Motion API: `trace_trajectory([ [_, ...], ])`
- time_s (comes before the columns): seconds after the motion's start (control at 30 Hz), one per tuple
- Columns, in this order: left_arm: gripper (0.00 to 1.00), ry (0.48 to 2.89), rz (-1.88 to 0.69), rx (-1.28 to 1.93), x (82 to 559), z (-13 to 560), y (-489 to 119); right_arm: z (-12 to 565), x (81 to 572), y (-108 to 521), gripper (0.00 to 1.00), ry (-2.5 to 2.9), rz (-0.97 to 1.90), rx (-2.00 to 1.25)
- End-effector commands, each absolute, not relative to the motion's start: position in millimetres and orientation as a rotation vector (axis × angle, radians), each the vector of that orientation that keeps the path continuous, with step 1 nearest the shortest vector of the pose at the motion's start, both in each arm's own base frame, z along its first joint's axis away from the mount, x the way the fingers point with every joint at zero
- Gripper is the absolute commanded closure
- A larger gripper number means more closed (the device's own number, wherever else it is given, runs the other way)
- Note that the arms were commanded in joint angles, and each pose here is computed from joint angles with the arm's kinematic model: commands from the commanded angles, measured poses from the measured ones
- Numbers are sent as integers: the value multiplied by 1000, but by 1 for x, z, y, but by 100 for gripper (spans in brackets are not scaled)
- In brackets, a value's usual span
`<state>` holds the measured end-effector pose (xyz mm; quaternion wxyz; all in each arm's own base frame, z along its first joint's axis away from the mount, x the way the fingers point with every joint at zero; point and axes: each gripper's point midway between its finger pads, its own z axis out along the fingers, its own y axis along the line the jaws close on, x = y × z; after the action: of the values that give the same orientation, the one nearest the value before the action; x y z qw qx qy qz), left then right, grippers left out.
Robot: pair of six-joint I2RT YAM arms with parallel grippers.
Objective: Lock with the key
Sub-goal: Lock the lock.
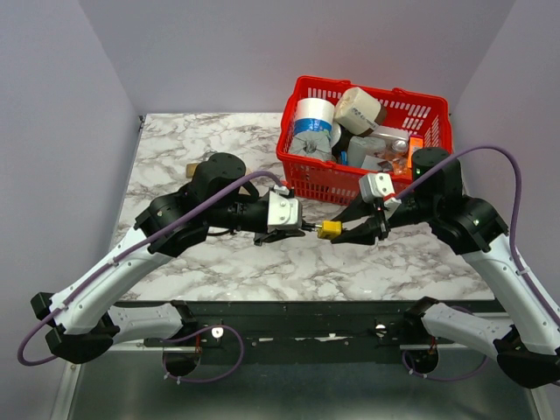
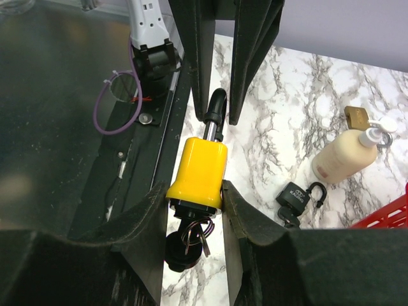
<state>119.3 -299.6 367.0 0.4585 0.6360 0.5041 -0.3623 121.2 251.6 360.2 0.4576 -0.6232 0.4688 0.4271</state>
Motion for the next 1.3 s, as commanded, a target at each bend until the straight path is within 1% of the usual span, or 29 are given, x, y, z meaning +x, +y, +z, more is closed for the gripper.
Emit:
trace_trajectory([
  [0.0, 72, 1246, -944, 1549, 115, 366, -306, 367, 119, 252, 99, 1091, 1018, -1547],
  [0.07, 78, 1260, -964, 1544, 114, 363, -308, 367, 119, 252, 99, 1087, 1008, -1547],
  [0.1, 84, 1264, -975, 1543, 113, 363, -309, 366, 120, 252, 99, 1087, 1000, -1545],
  [0.2, 94, 1298, -1019, 1517, 112, 363, -312, 367, 122, 253, 99, 1071, 971, -1535],
  [0.23, 99, 1303, -1029, 1511, 113, 362, -315, 367, 122, 253, 99, 1067, 968, -1536],
  [0.27, 100, 1304, -1042, 1512, 111, 362, -316, 368, 122, 254, 99, 1061, 968, -1539],
  [0.8, 100, 1395, -1216, 1393, 113, 355, -340, 375, 116, 270, 99, 1004, 1022, -1568],
  [1.27, 100, 1352, -1287, 1392, 107, 347, -356, 377, 116, 290, 99, 993, 1074, -1566],
])
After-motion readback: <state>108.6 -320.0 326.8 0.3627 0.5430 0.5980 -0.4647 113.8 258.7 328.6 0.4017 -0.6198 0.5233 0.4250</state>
